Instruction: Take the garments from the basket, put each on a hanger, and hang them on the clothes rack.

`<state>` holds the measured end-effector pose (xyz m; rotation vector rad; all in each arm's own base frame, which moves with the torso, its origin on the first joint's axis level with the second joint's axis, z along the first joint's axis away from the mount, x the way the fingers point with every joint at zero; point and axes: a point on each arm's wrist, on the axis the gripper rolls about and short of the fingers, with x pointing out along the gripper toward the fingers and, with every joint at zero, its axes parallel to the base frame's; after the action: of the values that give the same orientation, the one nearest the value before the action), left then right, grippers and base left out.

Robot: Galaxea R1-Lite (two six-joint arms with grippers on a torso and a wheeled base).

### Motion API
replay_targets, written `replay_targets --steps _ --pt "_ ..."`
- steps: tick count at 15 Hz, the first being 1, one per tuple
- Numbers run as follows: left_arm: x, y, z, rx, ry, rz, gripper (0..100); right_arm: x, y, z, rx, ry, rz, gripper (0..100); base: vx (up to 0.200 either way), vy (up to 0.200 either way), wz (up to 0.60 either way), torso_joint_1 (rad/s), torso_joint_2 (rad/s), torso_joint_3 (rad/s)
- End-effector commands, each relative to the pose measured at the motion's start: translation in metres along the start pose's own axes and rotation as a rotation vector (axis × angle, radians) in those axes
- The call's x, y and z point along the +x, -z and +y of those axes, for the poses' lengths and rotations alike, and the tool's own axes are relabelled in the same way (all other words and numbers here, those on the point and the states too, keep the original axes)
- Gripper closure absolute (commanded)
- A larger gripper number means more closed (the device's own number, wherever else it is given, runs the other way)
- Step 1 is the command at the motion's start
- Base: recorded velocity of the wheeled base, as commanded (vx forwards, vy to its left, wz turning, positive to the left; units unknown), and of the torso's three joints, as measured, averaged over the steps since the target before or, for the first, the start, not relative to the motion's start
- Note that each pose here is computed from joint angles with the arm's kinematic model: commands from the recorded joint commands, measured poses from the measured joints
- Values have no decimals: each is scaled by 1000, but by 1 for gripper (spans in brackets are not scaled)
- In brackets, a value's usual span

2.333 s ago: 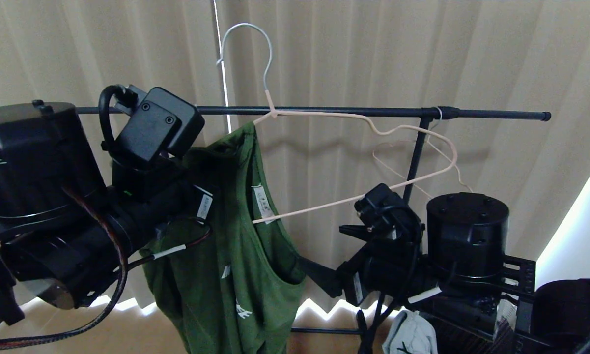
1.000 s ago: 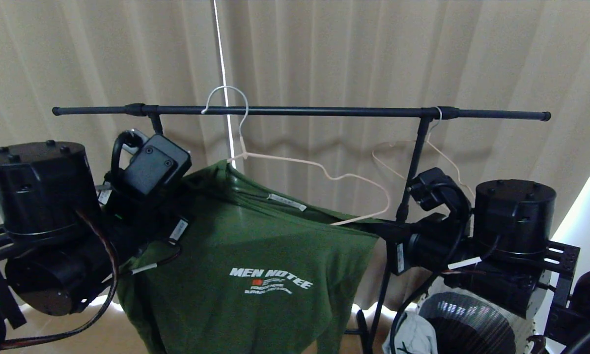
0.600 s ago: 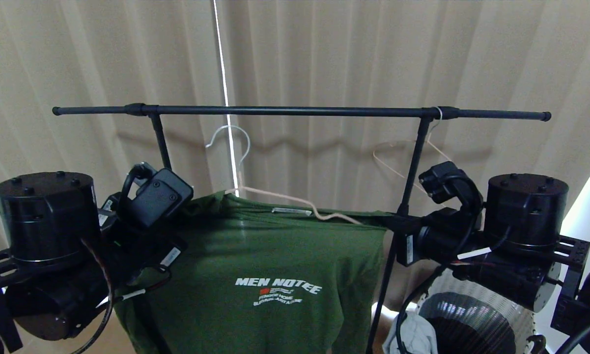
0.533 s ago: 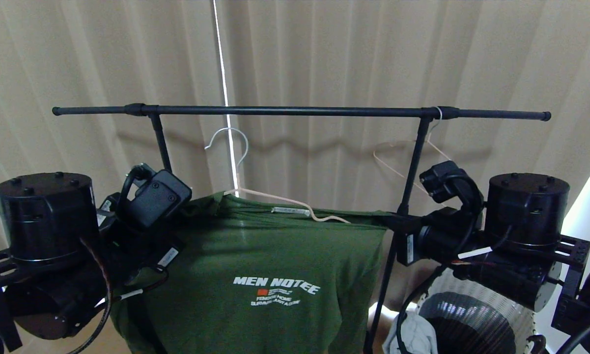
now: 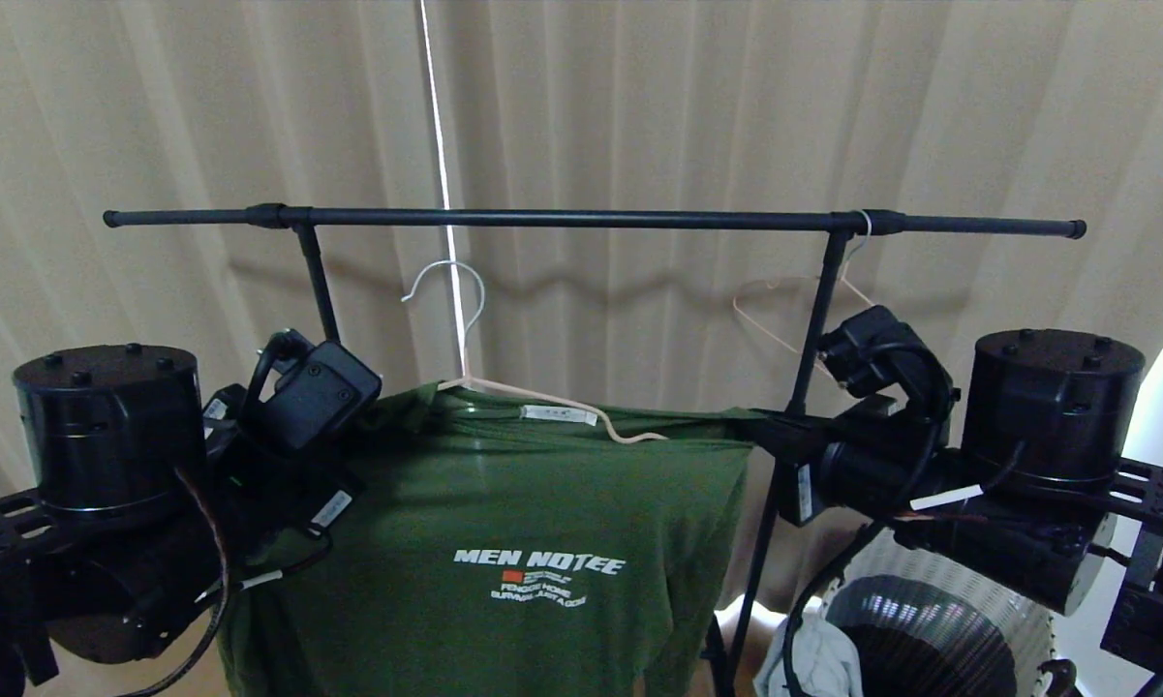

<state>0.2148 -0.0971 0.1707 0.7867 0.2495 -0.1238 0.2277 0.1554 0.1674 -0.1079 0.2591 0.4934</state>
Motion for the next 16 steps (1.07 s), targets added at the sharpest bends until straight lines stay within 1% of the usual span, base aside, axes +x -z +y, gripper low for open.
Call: replay_targets --steps 1,2,3,4,7,8,9,10,11,13,15,16 --pt "5 -1 -3 -1 7 6 100 -9 -2 12 -27 -49 2 0 0 0 0 0 0 0" --pt "6 -4 -1 -12 -8 -15 100 -11 -3 16 -33 -65 7 0 0 0 0 0 0 0" --pt "6 -4 -1 -14 -10 -18 100 -11 -3 16 -33 -65 9 0 0 0 0 0 0 0" --pt "10 -11 1 -38 -40 -59 100 -14 -5 24 -41 -95 -2 0 0 0 0 0 0 0" --pt "11 -14 3 -46 -50 -74 100 -18 -10 35 -57 -134 -24 0 0 0 0 0 0 0" --pt "11 -15 3 -48 -49 -77 100 -17 -12 36 -76 -135 -33 0 0 0 0 0 0 0" --pt "11 -15 3 -48 -49 -77 100 -17 -12 36 -76 -135 -33 0 0 0 0 0 0 0" --pt "8 -20 0 -49 -36 -101 100 -12 -19 37 -110 -134 -51 0 0 0 0 0 0 0" --pt "5 -24 -3 -52 -24 -120 100 -7 -21 39 -116 -136 -54 0 0 0 0 0 0 0" --pt "1 -36 -7 -92 -2 -167 100 7 -20 42 -150 -133 -43 0 0 0 0 0 0 0" --pt "-2 -40 -11 -103 16 -185 100 21 -23 44 -184 -126 -46 0 0 0 0 0 0 0" --pt "-2 -40 -11 -103 16 -185 100 21 -23 44 -184 -126 -46 0 0 0 0 0 0 0"
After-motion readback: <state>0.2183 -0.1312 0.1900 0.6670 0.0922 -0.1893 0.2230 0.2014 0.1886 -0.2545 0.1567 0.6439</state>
